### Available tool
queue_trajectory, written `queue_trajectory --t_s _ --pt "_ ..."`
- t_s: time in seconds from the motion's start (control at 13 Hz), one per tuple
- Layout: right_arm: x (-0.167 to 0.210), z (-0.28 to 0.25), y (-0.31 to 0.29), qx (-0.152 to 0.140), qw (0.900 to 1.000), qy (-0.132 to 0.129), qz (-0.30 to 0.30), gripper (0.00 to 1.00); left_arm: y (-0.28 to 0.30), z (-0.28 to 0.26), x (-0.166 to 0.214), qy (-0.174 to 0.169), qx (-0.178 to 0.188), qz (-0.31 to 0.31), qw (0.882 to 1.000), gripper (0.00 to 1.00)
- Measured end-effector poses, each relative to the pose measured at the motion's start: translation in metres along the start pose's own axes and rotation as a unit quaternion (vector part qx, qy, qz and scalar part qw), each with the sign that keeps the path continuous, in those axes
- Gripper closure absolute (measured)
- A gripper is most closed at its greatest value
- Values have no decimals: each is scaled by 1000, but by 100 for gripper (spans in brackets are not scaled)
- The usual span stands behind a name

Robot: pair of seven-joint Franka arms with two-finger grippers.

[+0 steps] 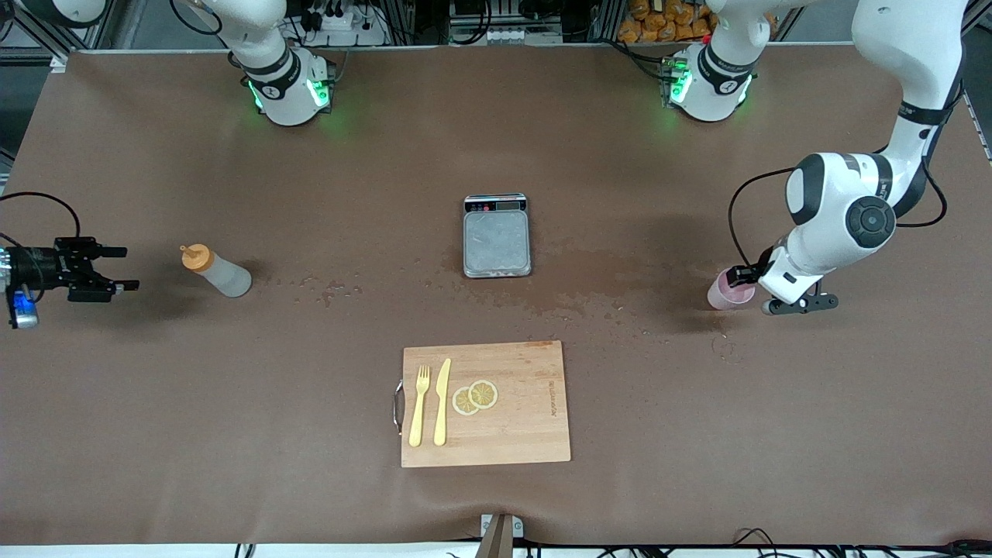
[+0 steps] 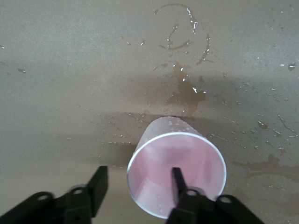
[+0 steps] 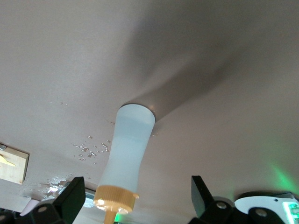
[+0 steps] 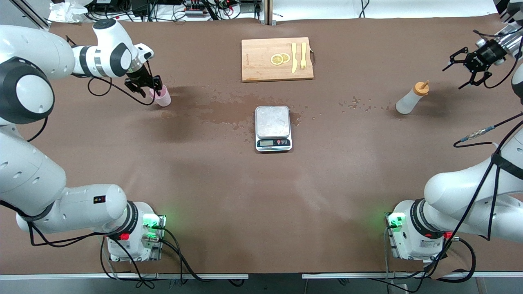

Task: Add sauce to pink cup with both arms
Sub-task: 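Grasp the pink cup with the left gripper while the right gripper reaches the bottle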

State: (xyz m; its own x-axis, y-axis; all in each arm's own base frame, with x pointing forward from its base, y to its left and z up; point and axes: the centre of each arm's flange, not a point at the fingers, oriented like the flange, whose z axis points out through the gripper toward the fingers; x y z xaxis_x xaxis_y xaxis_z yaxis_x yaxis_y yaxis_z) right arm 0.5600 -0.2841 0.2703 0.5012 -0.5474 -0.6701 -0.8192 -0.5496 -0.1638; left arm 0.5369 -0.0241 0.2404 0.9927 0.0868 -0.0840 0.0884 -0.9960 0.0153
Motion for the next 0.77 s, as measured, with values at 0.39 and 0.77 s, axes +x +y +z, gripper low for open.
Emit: queue_trajectory --t_s 0.39,0.77 --pt "39 58 15 42 992 -81 88 0 1 1 1 4 -1 0 1000 97" --pt "63 94 35 79 979 -138 123 0 7 -8 5 14 -3 -6 1000 97"
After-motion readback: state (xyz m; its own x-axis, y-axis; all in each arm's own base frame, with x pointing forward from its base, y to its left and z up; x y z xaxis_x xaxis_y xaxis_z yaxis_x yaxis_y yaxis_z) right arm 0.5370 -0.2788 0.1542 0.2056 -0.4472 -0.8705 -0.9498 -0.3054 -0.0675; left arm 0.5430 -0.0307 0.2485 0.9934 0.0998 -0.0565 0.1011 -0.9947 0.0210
